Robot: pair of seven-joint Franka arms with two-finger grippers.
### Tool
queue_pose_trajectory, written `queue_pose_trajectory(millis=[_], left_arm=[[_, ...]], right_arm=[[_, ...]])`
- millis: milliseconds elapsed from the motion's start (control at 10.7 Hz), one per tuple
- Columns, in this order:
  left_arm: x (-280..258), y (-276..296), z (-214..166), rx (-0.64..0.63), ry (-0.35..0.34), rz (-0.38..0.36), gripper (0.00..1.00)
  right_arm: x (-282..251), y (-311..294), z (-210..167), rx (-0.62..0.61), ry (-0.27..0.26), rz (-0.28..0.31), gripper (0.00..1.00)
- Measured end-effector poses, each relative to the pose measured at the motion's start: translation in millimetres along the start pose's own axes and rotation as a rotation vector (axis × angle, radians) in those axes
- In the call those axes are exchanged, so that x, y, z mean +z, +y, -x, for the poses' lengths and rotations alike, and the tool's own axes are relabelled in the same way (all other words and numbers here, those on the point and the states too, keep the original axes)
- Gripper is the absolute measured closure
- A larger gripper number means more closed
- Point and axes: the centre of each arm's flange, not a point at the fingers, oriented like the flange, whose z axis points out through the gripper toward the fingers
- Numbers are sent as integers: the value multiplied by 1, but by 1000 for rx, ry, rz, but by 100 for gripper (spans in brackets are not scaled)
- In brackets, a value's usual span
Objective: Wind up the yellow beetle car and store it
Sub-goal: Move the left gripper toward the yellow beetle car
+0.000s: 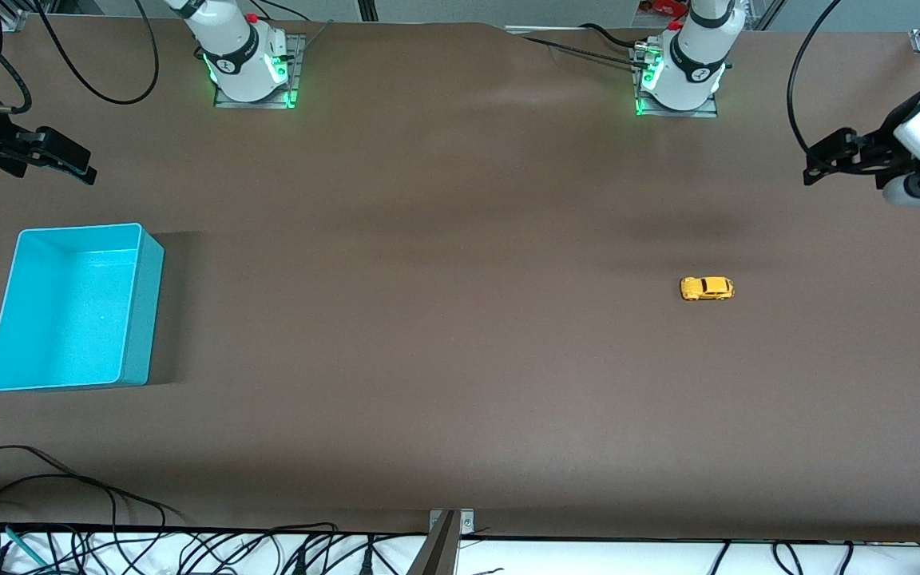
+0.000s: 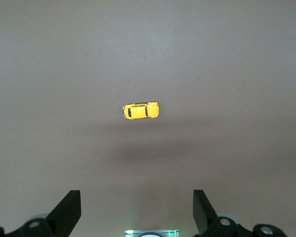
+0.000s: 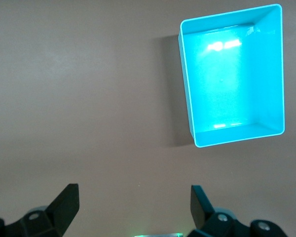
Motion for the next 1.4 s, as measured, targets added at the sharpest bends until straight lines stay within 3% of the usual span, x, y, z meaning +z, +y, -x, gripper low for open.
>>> queue_pose_trajectory(millis=[653, 1400], left_arm=[[47, -28, -24, -50, 42, 5, 0], [49, -38, -26, -67, 57, 7, 0]], right_arm=[[0, 0, 0, 0, 1, 0, 0], [0, 0, 0, 0, 4, 0, 0]])
